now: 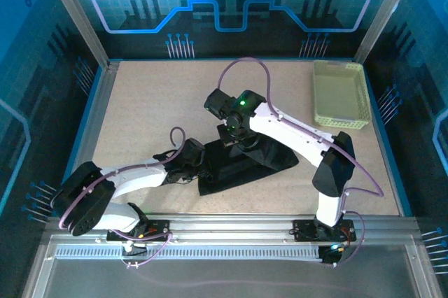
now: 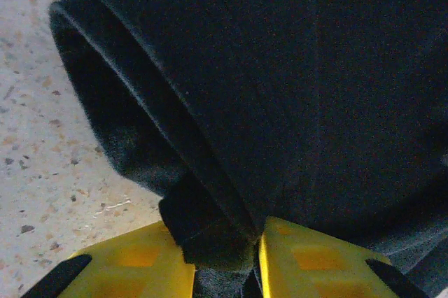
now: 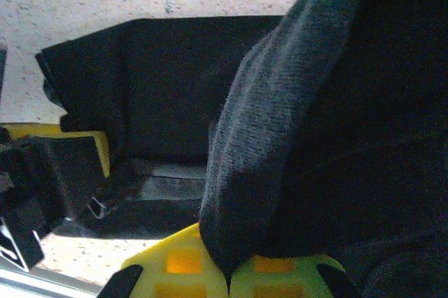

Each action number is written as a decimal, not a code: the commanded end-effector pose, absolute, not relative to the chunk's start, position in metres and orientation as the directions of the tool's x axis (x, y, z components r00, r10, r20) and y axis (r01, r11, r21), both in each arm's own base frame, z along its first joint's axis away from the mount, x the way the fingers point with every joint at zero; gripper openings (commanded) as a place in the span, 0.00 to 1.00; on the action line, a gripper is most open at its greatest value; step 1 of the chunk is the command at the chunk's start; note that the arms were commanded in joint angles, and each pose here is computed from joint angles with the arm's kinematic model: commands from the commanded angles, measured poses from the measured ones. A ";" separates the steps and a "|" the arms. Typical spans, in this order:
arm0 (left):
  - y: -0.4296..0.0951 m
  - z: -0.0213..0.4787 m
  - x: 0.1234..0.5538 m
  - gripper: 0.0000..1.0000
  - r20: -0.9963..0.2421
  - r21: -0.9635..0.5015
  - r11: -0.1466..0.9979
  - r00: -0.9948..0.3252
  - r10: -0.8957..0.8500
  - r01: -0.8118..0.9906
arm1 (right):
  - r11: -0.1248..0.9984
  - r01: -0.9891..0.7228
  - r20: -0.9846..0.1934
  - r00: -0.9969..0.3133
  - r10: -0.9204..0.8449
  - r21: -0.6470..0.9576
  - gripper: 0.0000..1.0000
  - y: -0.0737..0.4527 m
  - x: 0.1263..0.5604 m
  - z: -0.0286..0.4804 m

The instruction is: Fold the inside-out t-shirt

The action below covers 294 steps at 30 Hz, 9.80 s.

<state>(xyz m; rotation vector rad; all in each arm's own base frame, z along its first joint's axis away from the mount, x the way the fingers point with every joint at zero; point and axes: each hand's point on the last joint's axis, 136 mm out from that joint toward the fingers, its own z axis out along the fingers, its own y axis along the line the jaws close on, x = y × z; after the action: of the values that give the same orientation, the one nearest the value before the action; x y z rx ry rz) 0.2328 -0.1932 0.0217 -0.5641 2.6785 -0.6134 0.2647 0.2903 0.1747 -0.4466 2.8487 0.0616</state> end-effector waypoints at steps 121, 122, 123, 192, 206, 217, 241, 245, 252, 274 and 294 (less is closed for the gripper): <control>-0.133 0.092 0.289 0.50 -0.366 -0.413 0.852 -0.798 -0.480 -0.323 | 0.923 -0.377 -0.489 -0.793 -0.363 -0.074 0.55 0.274 0.295 0.100; -0.140 0.087 0.286 0.49 -0.346 -0.423 0.848 -0.807 -0.478 -0.321 | 0.933 -0.353 -0.473 -0.813 -0.340 -0.065 0.55 0.268 0.304 0.094; -0.148 0.080 0.283 0.47 -0.326 -0.431 0.845 -0.818 -0.473 -0.317 | 0.945 -0.324 -0.444 -0.840 -0.312 -0.052 0.55 0.261 0.313 0.085; -0.159 0.071 0.368 0.04 -0.327 -0.523 0.829 -0.851 -0.410 -0.199 | 0.960 -0.209 -0.380 -0.916 -0.125 0.188 0.14 0.250 0.412 0.061; -0.116 0.079 0.340 0.38 -0.328 -0.353 0.864 -0.818 -0.473 -0.358 | 0.968 -0.206 -0.453 -0.884 -0.121 0.144 0.02 0.240 0.409 0.089; -0.133 0.026 0.334 0.45 -0.180 -0.366 0.836 -0.851 -0.494 -0.408 | 0.971 -0.199 -0.444 -0.888 -0.120 0.134 0.02 0.237 0.407 0.083; -0.189 0.148 0.375 0.00 -0.472 -0.599 0.798 -0.775 -0.420 -0.067 | 0.979 -0.189 -0.462 -0.876 -0.134 0.075 0.00 0.229 0.415 0.086; -0.180 0.154 0.376 0.00 -0.492 -0.558 0.824 -0.758 -0.427 -0.102 | 0.980 -0.188 -0.465 -0.875 -0.135 0.069 0.00 0.229 0.417 0.087; -0.185 0.155 0.396 0.00 -0.548 -0.551 0.834 -0.738 -0.395 -0.038 | 0.980 -0.184 -0.467 -0.875 -0.132 0.068 0.00 0.228 0.417 0.087; -0.159 0.068 0.473 0.00 -0.466 -0.569 0.816 -0.776 -0.424 -0.104 | 0.998 -0.028 -0.469 -0.883 0.001 0.056 0.00 0.185 0.424 0.077; -0.163 0.052 0.480 0.40 -0.340 -0.512 0.850 -0.879 -0.334 -0.125 | 0.986 0.027 -0.432 -0.897 0.097 0.165 0.53 0.161 0.437 0.071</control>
<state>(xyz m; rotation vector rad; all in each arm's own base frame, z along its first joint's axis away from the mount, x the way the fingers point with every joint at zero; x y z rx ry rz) 0.4953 -0.1739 0.0620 -0.3408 2.4811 -0.7609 0.4327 0.1651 0.0568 0.1099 2.6868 0.2088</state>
